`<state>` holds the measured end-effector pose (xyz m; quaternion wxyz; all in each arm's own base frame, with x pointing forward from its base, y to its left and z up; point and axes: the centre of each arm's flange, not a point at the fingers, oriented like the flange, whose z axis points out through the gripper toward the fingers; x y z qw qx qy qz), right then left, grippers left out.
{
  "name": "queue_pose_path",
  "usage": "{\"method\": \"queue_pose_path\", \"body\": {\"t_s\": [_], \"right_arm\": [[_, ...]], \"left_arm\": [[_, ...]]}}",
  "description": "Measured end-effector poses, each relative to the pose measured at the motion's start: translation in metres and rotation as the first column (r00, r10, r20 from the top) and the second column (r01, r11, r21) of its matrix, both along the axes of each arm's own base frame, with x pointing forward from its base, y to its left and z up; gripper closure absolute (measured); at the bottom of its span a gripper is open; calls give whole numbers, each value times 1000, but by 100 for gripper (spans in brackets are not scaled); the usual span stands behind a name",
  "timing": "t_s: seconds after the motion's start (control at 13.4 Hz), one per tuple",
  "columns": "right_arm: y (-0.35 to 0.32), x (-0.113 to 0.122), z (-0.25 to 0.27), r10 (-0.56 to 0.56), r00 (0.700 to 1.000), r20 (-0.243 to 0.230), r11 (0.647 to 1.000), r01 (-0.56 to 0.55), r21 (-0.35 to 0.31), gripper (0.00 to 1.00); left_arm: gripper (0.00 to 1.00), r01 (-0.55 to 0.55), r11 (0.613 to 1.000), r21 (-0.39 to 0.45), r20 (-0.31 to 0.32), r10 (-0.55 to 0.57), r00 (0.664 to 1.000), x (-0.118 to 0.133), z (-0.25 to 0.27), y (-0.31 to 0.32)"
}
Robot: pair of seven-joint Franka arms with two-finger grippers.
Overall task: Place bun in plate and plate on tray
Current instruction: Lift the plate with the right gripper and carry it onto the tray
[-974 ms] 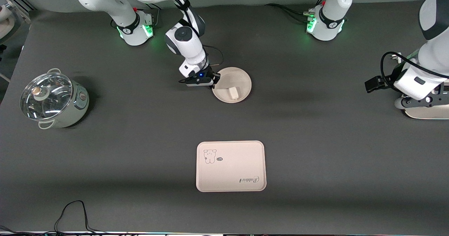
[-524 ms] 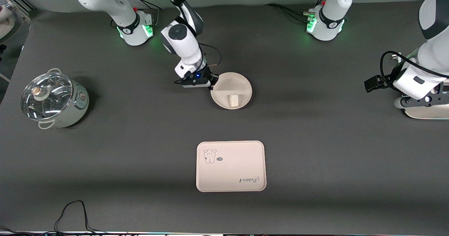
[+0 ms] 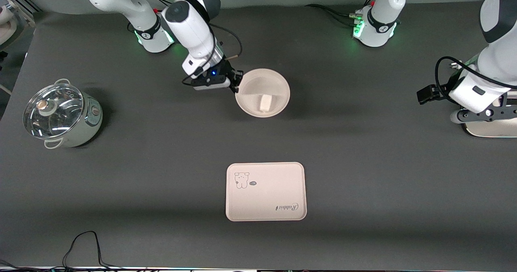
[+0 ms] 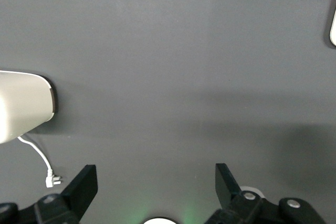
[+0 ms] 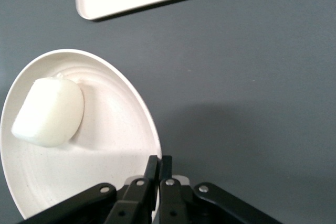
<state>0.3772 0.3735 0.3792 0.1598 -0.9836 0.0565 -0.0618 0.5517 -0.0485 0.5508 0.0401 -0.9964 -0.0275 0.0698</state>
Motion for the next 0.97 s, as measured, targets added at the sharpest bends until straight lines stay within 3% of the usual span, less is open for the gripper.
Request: {"method": "queue_pose_path", "body": {"t_s": [0.15,0.3,0.52,0.75,0.97], "right_arm": [[0,5,3,3,1000,6,1000,-3,8,96],[2,33,1,-9,1000,22,1000,9,5,96],[3,116,-14,-53,997,49,999,53,-7,96],[10,205,-25,-117,993,25,993,117,14,96],[9,270,-29,-151,988,38,988,150,31,96]], "left_arm": [[0,0,1000,0,0,0,1000,0,0,0],[0,-1,1000,0,-3,1,1000,0,0,0],[0,-1,1000,1,-4,1,1000,0,1,0],[0,-1,1000,1,-4,1,1000,1,1,1],[0,0,1000,0,-5,0,1000,1,1,1]]}}
